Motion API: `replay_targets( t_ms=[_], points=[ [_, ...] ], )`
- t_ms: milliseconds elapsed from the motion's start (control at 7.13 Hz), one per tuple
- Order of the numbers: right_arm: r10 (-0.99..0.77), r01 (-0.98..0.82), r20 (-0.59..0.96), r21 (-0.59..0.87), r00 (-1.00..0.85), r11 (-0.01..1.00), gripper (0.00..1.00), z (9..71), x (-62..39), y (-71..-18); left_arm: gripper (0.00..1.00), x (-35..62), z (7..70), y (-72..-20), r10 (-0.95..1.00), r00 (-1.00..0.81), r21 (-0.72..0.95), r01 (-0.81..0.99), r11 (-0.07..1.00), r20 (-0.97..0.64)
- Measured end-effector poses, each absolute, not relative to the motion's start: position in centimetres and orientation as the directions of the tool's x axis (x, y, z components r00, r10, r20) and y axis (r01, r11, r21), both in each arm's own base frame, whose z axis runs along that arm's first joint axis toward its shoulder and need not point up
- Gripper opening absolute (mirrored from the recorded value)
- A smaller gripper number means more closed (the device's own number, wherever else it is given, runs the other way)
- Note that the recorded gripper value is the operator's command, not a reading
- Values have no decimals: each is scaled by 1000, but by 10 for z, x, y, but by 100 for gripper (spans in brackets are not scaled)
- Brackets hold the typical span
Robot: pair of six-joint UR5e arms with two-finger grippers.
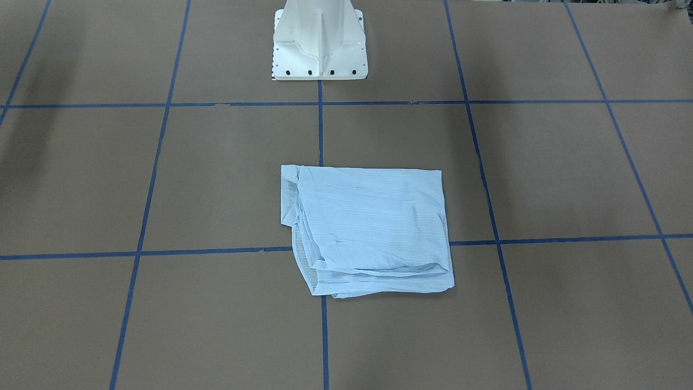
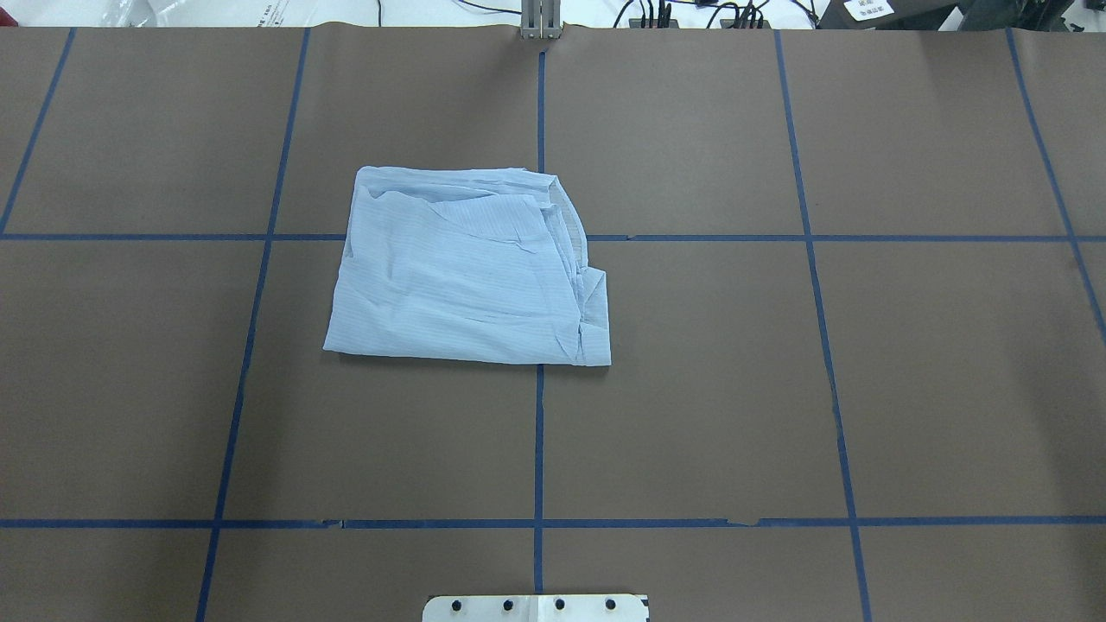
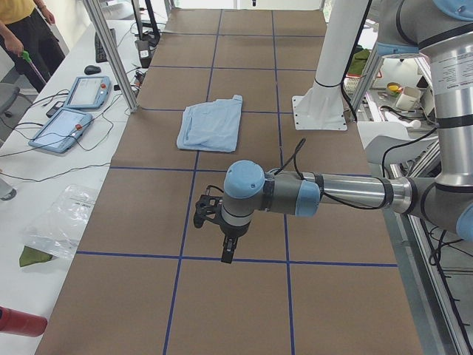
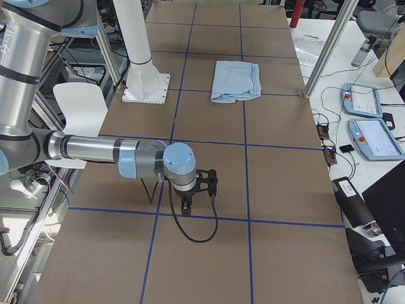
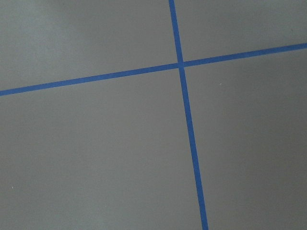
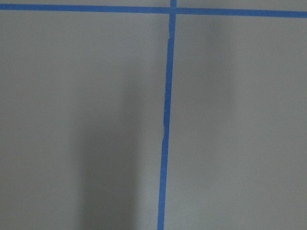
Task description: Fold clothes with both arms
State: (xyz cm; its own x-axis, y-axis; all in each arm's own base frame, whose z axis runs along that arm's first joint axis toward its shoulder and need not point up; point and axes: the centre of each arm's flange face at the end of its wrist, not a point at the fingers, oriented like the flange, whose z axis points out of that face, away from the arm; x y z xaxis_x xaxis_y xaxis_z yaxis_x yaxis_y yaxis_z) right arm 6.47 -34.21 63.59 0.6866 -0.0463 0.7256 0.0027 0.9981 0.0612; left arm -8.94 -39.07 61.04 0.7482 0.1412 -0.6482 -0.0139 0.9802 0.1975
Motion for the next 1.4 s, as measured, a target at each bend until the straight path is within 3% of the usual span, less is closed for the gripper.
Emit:
replay_targets(
  t_ms=[1403],
  points=[
    [-44,3,729,57,683,998,100,639,65,-346,100,-88,613,-388,140,741,191,-16,981,-657]
  ],
)
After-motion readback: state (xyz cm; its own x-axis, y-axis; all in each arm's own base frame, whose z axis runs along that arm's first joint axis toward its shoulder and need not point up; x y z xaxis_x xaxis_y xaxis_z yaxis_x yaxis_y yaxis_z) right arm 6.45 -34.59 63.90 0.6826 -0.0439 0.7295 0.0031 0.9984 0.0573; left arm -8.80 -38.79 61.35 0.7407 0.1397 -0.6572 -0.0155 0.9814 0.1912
